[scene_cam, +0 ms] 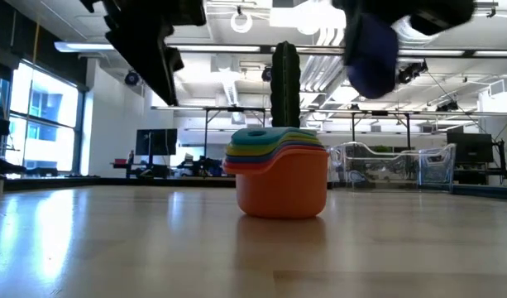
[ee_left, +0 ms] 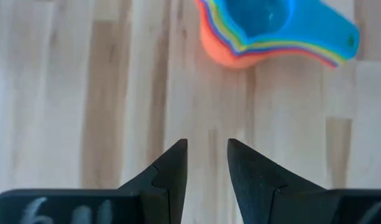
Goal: Nest measuring cups in basket
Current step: Put the dark blue measuring cup on top of the light blue measuring cup
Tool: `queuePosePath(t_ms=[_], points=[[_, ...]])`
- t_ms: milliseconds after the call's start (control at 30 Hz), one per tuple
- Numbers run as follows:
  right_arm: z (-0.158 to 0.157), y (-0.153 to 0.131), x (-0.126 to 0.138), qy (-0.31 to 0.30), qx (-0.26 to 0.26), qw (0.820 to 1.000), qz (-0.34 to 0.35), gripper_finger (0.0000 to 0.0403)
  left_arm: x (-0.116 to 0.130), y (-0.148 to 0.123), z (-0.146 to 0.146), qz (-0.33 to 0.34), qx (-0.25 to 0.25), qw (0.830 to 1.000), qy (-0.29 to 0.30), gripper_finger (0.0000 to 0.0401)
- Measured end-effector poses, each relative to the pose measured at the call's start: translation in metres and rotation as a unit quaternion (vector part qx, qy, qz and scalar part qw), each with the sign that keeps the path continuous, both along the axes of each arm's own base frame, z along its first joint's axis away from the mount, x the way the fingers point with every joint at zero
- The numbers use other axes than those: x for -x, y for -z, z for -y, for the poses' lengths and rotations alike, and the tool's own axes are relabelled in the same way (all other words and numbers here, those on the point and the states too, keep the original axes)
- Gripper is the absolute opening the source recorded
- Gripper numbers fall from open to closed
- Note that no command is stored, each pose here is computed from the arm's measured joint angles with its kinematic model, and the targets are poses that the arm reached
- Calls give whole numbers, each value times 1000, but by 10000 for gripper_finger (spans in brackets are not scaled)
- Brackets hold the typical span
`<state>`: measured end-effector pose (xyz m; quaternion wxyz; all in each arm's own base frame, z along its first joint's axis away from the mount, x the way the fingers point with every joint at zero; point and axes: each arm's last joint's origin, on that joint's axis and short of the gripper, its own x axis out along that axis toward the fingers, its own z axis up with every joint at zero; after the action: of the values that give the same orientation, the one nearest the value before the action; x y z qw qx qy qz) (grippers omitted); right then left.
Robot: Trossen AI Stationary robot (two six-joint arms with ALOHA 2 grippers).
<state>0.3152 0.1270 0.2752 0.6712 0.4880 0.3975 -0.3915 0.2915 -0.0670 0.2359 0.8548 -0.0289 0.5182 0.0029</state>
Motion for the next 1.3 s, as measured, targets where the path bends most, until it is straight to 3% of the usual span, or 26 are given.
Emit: queuePosePath(t_ms=[200,400,667,1300], points=[[5,-11,-31,-15,-2,1000,0,0,15,-18,-16,1,-18,1000,-3,103],[5,-15,-61,-27,-2,1000,4,0,28,-19,-33,-22,-35,999,-17,103],[-3,3,-94,-55,-29,998,-19,0,35,-13,-49,-63,-45,996,-34,103],[-7,41,-107,-50,-47,996,-65,0,36,-14,-52,-64,-53,996,-17,103]])
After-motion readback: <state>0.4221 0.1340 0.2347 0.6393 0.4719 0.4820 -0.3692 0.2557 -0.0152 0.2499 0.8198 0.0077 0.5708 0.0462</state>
